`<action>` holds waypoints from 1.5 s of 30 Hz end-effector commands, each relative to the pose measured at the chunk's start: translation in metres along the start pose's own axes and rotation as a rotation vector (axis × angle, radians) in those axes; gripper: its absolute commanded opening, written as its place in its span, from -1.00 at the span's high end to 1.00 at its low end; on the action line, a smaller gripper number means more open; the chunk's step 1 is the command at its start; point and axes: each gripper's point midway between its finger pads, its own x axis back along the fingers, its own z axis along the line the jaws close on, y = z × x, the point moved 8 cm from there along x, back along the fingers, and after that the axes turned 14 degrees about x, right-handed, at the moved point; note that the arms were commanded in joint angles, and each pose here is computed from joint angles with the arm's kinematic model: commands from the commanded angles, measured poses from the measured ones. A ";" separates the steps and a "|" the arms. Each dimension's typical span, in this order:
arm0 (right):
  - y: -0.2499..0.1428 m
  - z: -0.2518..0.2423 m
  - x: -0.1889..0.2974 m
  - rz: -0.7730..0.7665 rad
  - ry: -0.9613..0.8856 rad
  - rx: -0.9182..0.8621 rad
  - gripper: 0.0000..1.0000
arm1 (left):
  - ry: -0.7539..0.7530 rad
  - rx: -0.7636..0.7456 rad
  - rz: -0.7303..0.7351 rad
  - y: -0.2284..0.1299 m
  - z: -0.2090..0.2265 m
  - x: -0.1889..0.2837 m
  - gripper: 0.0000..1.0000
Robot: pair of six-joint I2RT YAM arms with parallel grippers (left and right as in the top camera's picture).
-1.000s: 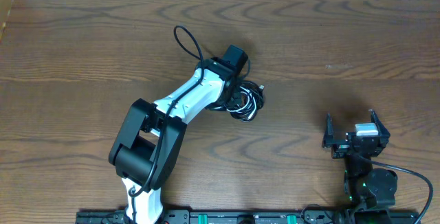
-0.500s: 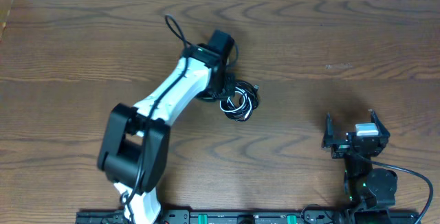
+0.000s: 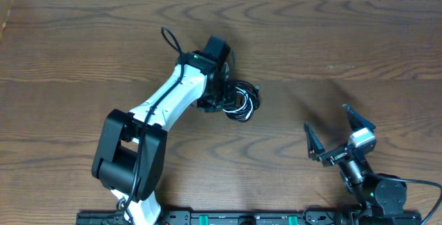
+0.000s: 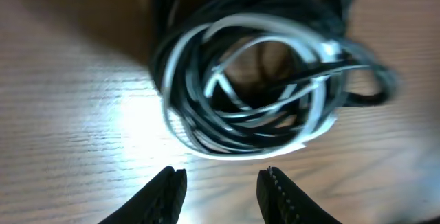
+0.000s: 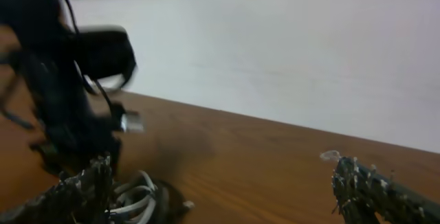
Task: Untangle cables
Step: 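Move the right gripper toward the coil held by the left gripper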
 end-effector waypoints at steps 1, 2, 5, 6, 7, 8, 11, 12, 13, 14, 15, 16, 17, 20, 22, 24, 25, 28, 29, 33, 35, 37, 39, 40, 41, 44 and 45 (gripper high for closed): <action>0.045 -0.002 0.001 -0.064 0.047 -0.045 -0.98 | 0.024 0.036 -0.009 -0.002 0.009 -0.012 0.19; 0.054 -0.004 0.000 -0.061 0.044 -0.044 -0.99 | 0.019 0.047 -0.014 -0.002 0.010 -0.016 0.19; 0.088 -0.011 -0.005 -0.052 0.054 -0.034 -0.99 | -0.006 0.087 -0.038 0.000 0.013 -0.026 0.20; 0.100 -0.013 -0.008 -0.047 0.064 -0.035 -0.98 | -0.016 0.092 -0.048 0.001 0.013 -0.028 0.19; 0.114 -0.016 -0.012 -0.040 0.084 -0.028 -0.98 | -0.029 0.086 -0.058 0.002 0.013 -0.031 0.19; 0.124 -0.018 -0.015 -0.031 0.101 -0.018 -0.98 | -0.037 0.079 -0.067 0.002 0.012 -0.032 0.19; 0.148 -0.023 -0.029 0.044 0.159 0.007 -0.98 | -0.068 0.054 -0.094 0.003 0.009 -0.039 0.43; 0.150 -0.025 -0.033 0.079 0.169 0.008 -0.98 | -0.074 0.040 -0.099 0.002 0.008 -0.041 0.52; 0.153 -0.028 -0.039 0.148 0.187 0.012 -0.99 | -0.080 0.006 -0.105 0.001 0.007 -0.043 0.59; 0.153 -0.030 -0.042 0.182 0.197 0.015 -0.98 | -0.082 -0.026 -0.107 -0.001 0.005 -0.045 0.61; 0.150 -0.032 -0.050 0.276 0.227 0.013 -0.99 | -0.080 -0.104 -0.106 -0.006 0.003 -0.048 0.71; 0.147 -0.034 -0.054 0.334 0.244 -0.001 -0.99 | -0.076 -0.146 -0.102 -0.008 0.001 -0.050 0.80; 0.144 -0.035 -0.058 0.382 0.258 -0.021 -0.99 | -0.070 -0.191 -0.097 -0.011 0.000 -0.051 0.85; 0.127 -0.037 -0.071 0.551 0.302 -0.114 -0.99 | -0.059 -0.290 -0.083 -0.019 -0.004 -0.053 0.85; 0.116 -0.036 -0.076 0.626 0.340 -0.165 -0.99 | -0.057 -0.308 -0.078 -0.022 -0.005 -0.054 0.85; 0.108 -0.031 -0.081 0.660 0.407 -0.231 -0.98 | -0.060 -0.313 -0.072 -0.024 -0.007 -0.055 0.85; 0.103 -0.028 -0.084 0.676 0.437 -0.276 -0.99 | -0.065 -0.315 -0.067 -0.025 -0.008 -0.055 0.84; 0.089 -0.025 -0.088 0.751 0.469 -0.372 -0.99 | -0.087 -0.316 -0.047 -0.027 -0.009 -0.055 0.84; 0.084 -0.024 -0.090 0.769 0.474 -0.395 -0.99 | -0.090 -0.311 -0.043 -0.028 -0.010 -0.055 0.83; 0.064 -0.021 -0.093 0.859 0.501 -0.469 -0.37 | -0.094 -0.260 -0.032 -0.029 -0.009 -0.055 0.35; 0.053 -0.019 -0.093 0.924 0.502 -0.525 0.00 | -0.095 -0.237 -0.032 -0.029 -0.010 -0.055 0.20; 0.044 -0.018 -0.094 0.982 0.499 -0.577 0.00 | -0.095 -0.225 -0.031 -0.029 -0.010 -0.055 0.06; 0.031 -0.016 -0.095 1.039 0.497 -0.624 0.07 | -0.106 -0.227 -0.020 -0.030 -0.011 -0.055 -0.06; 0.024 -0.016 -0.096 1.072 0.490 -0.646 0.18 | -0.117 -0.228 -0.014 -0.030 -0.011 -0.054 -0.11; 0.016 -0.016 -0.097 1.105 0.474 -0.669 0.21 | -0.130 -0.227 -0.008 -0.029 -0.013 -0.052 -0.14; -0.009 -0.017 -0.100 1.209 0.402 -0.721 0.36 | -0.204 -0.209 0.044 -0.025 -0.019 -0.040 -0.24; -0.016 -0.017 -0.102 1.230 0.391 -0.733 0.38 | -0.235 -0.202 0.065 -0.024 -0.022 -0.035 -0.25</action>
